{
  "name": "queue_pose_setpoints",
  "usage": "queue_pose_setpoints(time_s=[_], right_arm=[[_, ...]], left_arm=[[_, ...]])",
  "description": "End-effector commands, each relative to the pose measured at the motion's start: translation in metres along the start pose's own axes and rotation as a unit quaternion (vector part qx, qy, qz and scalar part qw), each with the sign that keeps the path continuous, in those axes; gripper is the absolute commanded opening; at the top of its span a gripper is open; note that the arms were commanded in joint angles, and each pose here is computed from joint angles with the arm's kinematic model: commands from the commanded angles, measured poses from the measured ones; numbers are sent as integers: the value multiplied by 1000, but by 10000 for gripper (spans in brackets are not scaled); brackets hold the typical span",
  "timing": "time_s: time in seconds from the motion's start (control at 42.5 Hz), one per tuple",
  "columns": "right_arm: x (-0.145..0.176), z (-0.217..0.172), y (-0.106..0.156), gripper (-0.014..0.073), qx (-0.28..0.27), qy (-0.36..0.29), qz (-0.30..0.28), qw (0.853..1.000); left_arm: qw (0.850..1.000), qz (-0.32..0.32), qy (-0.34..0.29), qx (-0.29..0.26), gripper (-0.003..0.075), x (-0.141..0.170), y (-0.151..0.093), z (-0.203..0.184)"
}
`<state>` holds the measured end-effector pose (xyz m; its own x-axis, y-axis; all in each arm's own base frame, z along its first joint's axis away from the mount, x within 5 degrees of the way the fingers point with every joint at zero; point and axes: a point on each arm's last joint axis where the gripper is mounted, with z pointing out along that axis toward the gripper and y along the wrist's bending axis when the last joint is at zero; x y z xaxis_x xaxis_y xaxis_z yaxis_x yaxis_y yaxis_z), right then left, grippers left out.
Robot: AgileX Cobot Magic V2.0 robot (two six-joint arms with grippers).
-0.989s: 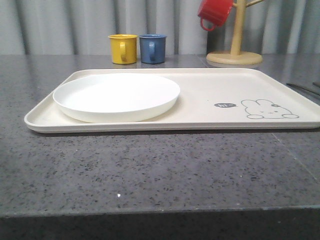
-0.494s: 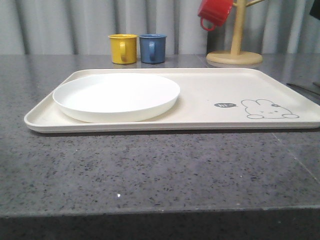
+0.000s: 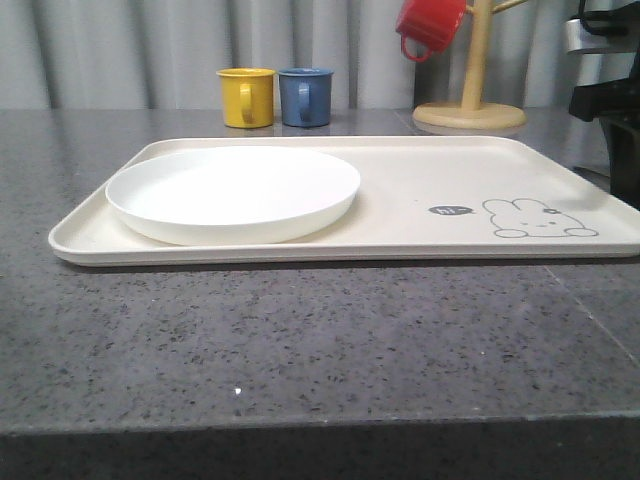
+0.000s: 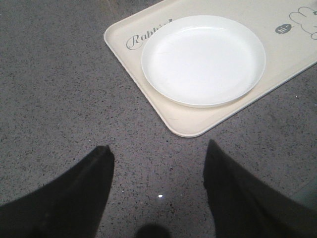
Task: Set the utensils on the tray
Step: 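Grasp the metal fork on the table with the right gripper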
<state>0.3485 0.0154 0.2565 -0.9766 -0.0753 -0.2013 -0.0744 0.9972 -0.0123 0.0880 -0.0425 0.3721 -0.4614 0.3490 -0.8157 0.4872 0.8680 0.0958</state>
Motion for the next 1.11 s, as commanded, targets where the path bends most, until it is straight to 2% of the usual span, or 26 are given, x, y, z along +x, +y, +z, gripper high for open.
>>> queue_pose_setpoints(time_s=[0.0,0.094,0.212,0.353,0.447,0.565,0.706,0.871,1.083], right_arm=[[-4,-17,-3,229,-1,-32,1,999],[-4,-17,-3,79,-1,-34,1,999],[-4,-20,-3,7,-1,-37,1,999],[0,-46,2,6,-6,-55,-2,998],[2,-74,16,6,-25,-75,-15,997],[0,-101,48,6,-50,-95,-57,993],[-4,-110,92,7,-75,-106,-98,987],[-14,-96,127,7,-97,-97,-53,989],[-33,-59,142,7,-115,-87,57,988]], left_arm=[[999,-2,-45,0,396,-11,0,-6],[999,-2,-45,0,396,-11,0,-6],[999,-2,-45,0,396,-11,0,-6],[999,-2,-45,0,396,-11,0,-6],[999,-2,-45,0,396,-11,0,-6],[999,-2,-45,0,396,-11,0,-6],[999,-2,-45,0,396,-11,0,-6],[999,-2,-45,0,396,-11,0,-6],[999,-2,-45,0,396,-11,0,-6]])
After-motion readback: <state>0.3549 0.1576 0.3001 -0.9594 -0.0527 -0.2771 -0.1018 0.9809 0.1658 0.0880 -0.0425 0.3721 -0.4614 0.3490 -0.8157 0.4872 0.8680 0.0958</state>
